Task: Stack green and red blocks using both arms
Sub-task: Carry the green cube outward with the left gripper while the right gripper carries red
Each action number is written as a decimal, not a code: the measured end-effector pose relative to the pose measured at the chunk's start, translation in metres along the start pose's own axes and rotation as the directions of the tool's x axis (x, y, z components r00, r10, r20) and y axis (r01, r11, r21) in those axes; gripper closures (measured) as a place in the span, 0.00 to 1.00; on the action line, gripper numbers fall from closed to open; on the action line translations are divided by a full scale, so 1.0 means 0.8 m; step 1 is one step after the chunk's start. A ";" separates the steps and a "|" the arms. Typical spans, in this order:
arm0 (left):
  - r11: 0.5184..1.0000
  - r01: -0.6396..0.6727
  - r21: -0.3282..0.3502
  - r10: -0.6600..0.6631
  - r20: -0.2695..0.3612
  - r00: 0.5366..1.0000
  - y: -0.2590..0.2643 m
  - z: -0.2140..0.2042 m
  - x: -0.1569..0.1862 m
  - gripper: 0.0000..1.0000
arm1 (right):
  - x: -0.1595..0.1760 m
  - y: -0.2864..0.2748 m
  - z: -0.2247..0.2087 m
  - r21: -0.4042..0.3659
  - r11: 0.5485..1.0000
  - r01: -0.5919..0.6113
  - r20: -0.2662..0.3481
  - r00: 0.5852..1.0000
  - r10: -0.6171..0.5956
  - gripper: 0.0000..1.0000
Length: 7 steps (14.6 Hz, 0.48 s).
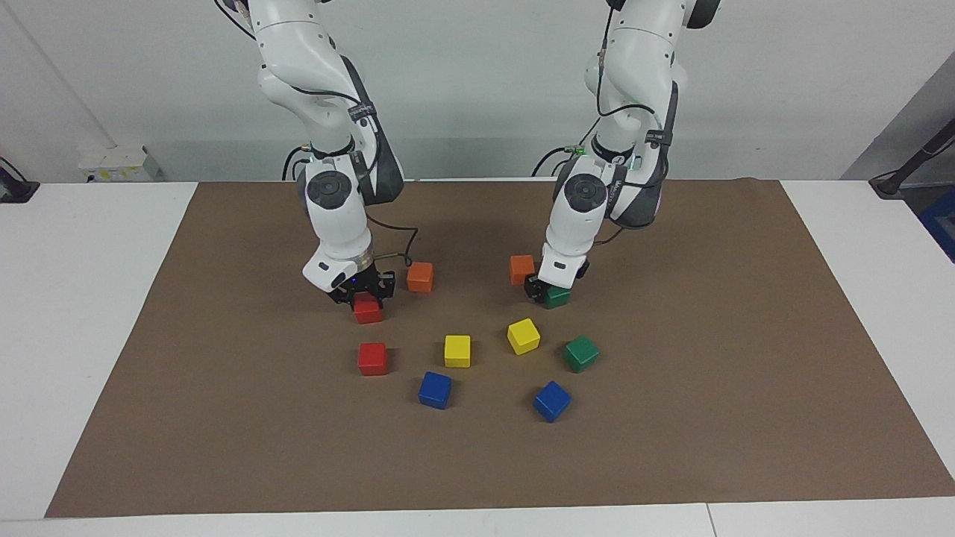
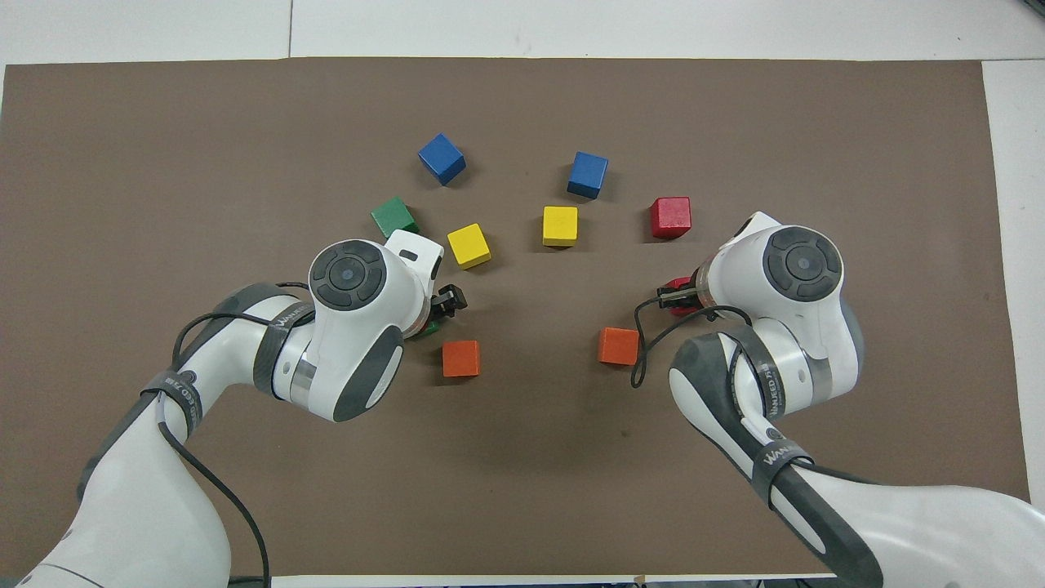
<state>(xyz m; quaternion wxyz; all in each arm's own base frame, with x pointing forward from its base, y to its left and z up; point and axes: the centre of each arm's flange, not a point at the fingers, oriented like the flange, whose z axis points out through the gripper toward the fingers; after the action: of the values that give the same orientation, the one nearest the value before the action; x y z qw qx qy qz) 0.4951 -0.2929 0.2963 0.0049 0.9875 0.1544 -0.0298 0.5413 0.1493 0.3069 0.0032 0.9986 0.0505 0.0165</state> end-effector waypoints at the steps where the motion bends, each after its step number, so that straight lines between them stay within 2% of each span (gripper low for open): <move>1: 1.000 0.000 0.003 0.000 0.003 1.000 0.000 0.000 0.000 0.45 | 0.004 0.003 -0.006 -0.003 1.000 -0.005 0.011 1.000 0.005 0.45; 4: 1.000 0.017 0.024 -0.018 0.019 1.000 -0.019 -0.014 0.017 0.45 | 0.031 0.047 -0.050 -0.011 1.000 -0.008 0.041 0.999 0.009 0.45; 7: 0.997 -0.061 0.041 0.059 0.048 0.997 -0.089 -0.060 0.065 0.45 | 0.044 0.129 -0.076 -0.011 1.000 0.003 0.025 1.000 -0.003 0.45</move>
<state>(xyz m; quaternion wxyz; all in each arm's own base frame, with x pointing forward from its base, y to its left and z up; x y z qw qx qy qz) 0.5255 -0.2086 0.3412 -0.0117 0.9906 0.1241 -0.0559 0.5848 0.0504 0.3696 0.0092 0.9986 0.0520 0.0042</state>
